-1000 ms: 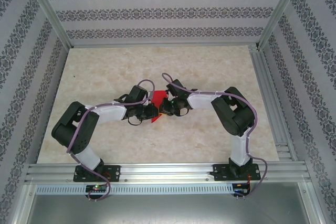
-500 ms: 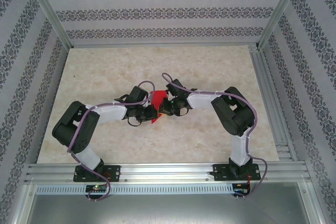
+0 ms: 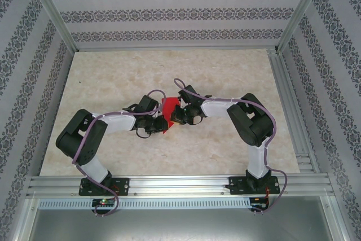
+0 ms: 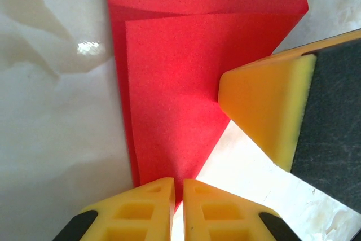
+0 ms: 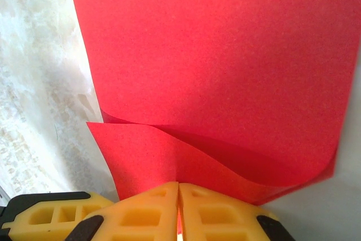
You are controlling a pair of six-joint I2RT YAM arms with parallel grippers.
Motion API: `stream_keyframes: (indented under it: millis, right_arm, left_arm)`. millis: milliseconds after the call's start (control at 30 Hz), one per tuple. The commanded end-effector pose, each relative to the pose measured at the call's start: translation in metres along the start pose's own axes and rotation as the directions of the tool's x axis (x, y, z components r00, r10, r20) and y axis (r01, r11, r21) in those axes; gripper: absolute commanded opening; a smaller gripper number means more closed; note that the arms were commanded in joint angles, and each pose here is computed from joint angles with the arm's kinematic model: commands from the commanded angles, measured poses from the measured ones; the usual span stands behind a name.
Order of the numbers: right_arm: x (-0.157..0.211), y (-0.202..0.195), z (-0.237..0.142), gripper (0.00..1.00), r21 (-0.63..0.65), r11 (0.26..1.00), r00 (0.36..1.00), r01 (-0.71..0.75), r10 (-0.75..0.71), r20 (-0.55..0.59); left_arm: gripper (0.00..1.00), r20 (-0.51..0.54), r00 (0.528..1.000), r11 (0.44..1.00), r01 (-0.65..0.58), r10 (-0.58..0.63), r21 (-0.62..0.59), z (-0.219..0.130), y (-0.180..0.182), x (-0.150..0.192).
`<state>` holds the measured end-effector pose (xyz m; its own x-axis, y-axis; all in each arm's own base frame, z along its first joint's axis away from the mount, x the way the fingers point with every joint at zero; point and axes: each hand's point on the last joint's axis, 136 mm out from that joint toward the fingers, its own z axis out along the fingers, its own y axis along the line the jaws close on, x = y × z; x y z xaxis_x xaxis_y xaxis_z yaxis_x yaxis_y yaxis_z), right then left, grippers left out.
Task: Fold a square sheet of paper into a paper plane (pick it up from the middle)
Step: Third fold the triangle at the center of the table.
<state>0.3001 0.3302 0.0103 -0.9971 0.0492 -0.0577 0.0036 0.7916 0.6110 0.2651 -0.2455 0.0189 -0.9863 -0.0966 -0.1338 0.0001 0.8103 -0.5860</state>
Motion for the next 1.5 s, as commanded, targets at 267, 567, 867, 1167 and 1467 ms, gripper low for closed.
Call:
stream_keyframes:
  millis: [267, 567, 867, 1167, 1467]
  right_arm:
    - [0.018, -0.055, 0.019, 0.1, 0.175, 0.982, 0.996, -0.067, 0.075, -0.041]
    - [0.019, -0.057, 0.02, 0.1, 0.18, 0.981, 0.996, -0.068, 0.078, -0.047]
    - [0.018, -0.057, 0.02, 0.1, 0.183, 0.981, 0.996, -0.07, 0.08, -0.047]
    - [0.017, -0.058, 0.019, 0.1, 0.181, 0.981, 0.996, -0.068, 0.078, -0.045]
    - [0.017, -0.057, 0.019, 0.1, 0.174, 0.982, 0.996, -0.07, 0.079, -0.05]
  left_arm:
    - [0.14, -0.02, 1.0, 0.998, -0.01, 0.011, 0.061, -0.005, -0.015, 0.009]
    - [0.14, -0.082, 0.997, 0.995, -0.005, -0.003, -0.096, 0.005, 0.019, 0.025]
    - [0.14, -0.172, 0.984, 0.983, 0.003, -0.035, -0.186, 0.002, 0.047, 0.057]
    - [0.15, -0.119, 0.993, 0.999, -0.006, 0.0, -0.047, -0.018, 0.005, 0.042]
    - [0.12, 0.072, 0.997, 1.0, -0.017, 0.016, 0.009, -0.033, -0.027, -0.007]
